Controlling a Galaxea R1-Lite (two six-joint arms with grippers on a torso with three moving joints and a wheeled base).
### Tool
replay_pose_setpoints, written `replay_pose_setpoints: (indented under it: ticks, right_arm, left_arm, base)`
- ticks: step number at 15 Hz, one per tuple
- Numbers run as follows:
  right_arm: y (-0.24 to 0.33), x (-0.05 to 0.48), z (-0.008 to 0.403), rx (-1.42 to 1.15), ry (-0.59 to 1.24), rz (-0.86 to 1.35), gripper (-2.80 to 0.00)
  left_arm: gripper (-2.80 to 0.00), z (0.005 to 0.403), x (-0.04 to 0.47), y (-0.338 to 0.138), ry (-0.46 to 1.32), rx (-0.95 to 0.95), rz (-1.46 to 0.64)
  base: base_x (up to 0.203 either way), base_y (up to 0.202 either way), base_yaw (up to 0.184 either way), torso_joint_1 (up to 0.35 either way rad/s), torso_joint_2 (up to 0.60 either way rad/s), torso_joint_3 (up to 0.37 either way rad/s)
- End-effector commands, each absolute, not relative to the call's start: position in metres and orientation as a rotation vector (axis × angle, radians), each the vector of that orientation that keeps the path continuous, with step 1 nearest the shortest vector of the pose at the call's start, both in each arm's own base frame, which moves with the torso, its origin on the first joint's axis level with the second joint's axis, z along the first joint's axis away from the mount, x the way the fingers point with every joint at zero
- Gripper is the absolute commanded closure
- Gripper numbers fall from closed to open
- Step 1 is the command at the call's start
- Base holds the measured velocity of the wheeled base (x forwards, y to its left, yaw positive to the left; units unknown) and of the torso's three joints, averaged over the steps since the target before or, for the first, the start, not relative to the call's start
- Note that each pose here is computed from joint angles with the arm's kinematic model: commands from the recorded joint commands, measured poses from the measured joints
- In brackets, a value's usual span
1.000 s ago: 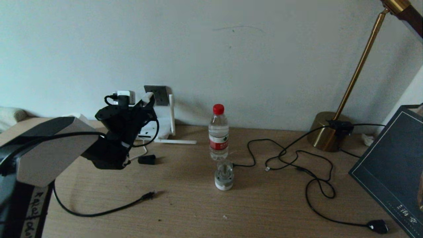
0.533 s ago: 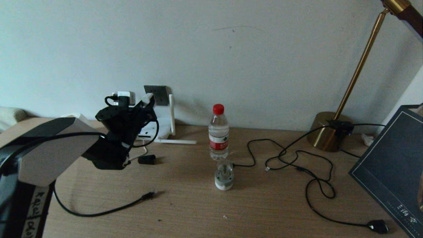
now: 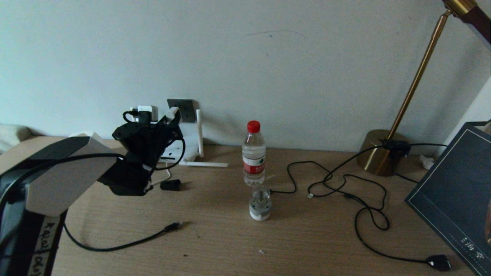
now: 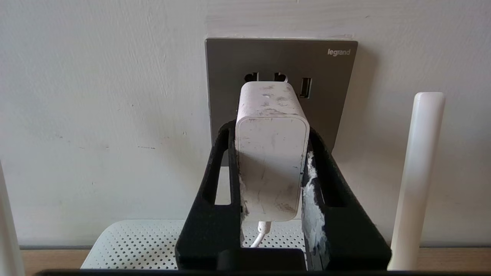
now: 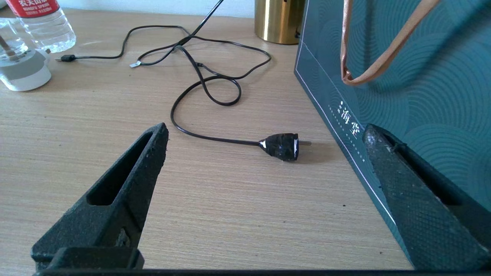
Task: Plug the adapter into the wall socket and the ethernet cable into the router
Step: Plug plug into socket
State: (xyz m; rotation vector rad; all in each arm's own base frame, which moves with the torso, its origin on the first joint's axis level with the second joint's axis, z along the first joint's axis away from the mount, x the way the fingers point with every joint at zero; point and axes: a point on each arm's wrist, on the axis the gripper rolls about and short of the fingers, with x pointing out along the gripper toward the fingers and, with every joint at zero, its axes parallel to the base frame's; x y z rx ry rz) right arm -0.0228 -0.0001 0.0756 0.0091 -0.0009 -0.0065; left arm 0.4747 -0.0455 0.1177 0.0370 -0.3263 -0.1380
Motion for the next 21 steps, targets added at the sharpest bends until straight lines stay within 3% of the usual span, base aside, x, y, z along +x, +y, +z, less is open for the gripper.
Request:
replay_pose_setpoints:
  ticks: [1,21]
  right_arm:
    - [-0.0001,-0.0228,0.0756,0.009,-0.002,-0.007,-2.8]
    - [-0.0001,-0.0228,0.0756,0.009,-0.002,-0.006,-2.8]
  left_arm:
    - [0.0,0.1168,0.4753,-0.0458,-0.332,0.037,-0.138]
    - [0.0,0.1223,0.4828,-0.0473,-0.335,0.04,-0.139]
  base:
    - [0.0,0.0,0.0,0.0,0.0,0.0]
    - [0.0,0.0,0.0,0.0,0.0,0.0]
